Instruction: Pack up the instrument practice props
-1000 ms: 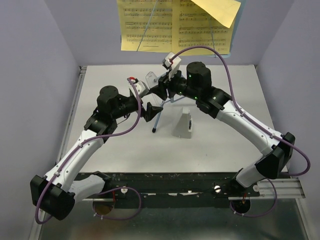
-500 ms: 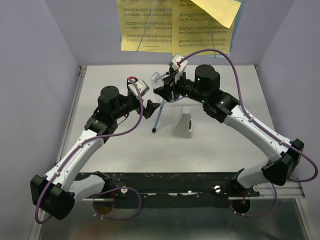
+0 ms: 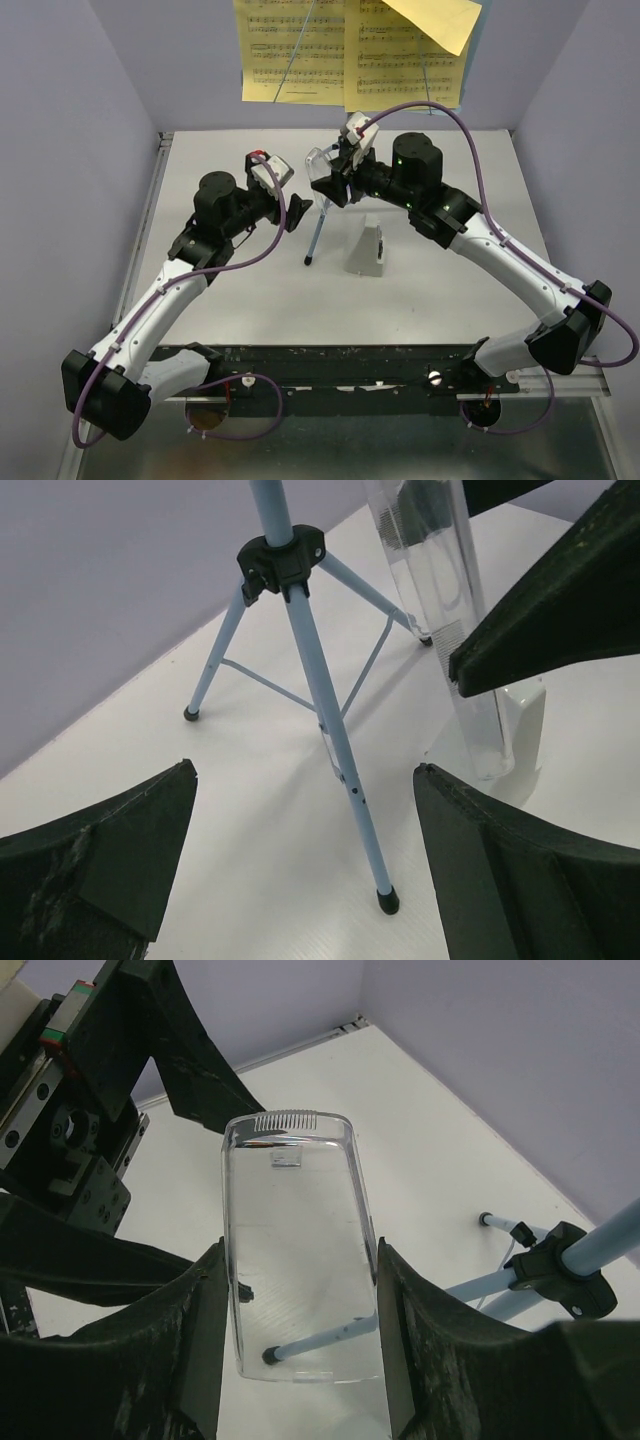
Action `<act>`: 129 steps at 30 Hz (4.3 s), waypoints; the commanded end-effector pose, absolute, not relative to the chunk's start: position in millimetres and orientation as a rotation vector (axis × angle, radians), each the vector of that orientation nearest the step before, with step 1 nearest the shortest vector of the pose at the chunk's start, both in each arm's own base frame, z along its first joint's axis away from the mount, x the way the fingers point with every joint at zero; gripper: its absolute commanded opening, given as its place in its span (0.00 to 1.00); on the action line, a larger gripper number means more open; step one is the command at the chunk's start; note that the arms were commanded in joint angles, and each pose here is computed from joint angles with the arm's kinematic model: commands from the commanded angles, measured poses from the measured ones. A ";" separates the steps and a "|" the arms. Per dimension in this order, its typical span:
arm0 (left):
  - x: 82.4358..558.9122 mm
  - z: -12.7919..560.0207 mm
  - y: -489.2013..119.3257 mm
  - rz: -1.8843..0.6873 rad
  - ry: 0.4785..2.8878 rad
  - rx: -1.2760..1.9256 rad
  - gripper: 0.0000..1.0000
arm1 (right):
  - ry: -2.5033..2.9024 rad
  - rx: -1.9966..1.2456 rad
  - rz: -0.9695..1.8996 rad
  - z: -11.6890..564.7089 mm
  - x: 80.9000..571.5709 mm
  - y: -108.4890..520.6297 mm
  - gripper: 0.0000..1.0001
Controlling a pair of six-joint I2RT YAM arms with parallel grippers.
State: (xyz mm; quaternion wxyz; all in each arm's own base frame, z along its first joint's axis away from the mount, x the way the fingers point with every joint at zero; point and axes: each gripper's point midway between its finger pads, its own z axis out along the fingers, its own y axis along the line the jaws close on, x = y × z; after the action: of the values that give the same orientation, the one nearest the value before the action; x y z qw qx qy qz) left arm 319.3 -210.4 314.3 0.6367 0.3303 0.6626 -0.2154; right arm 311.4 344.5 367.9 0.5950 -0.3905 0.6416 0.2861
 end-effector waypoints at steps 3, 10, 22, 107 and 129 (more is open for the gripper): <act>279.3 308.4 -237.8 -0.723 1.435 0.924 0.99 | 1.511 -0.866 0.651 369.3 316.9 338.5 0.00; 284.0 315.1 -251.0 -0.762 1.390 0.951 0.99 | 1.510 -0.877 0.702 372.0 319.1 351.3 0.00; 321.6 313.8 -229.3 -0.556 1.454 0.825 0.99 | 1.483 -0.929 0.732 370.7 307.9 348.5 0.00; 302.2 213.3 -377.1 -0.905 1.318 1.752 0.60 | 1.593 -0.983 0.586 286.6 274.1 145.6 0.00; 229.6 192.5 -304.0 -1.021 1.588 1.806 0.07 | 1.356 -1.266 0.952 213.2 236.1 194.2 0.00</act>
State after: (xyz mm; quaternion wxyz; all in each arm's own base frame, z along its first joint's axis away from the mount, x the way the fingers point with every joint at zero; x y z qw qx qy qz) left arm 263.1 -328.8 213.0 0.3337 0.6886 0.5385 -0.3529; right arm 238.8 179.7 208.8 0.4812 -0.5006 0.6140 0.3752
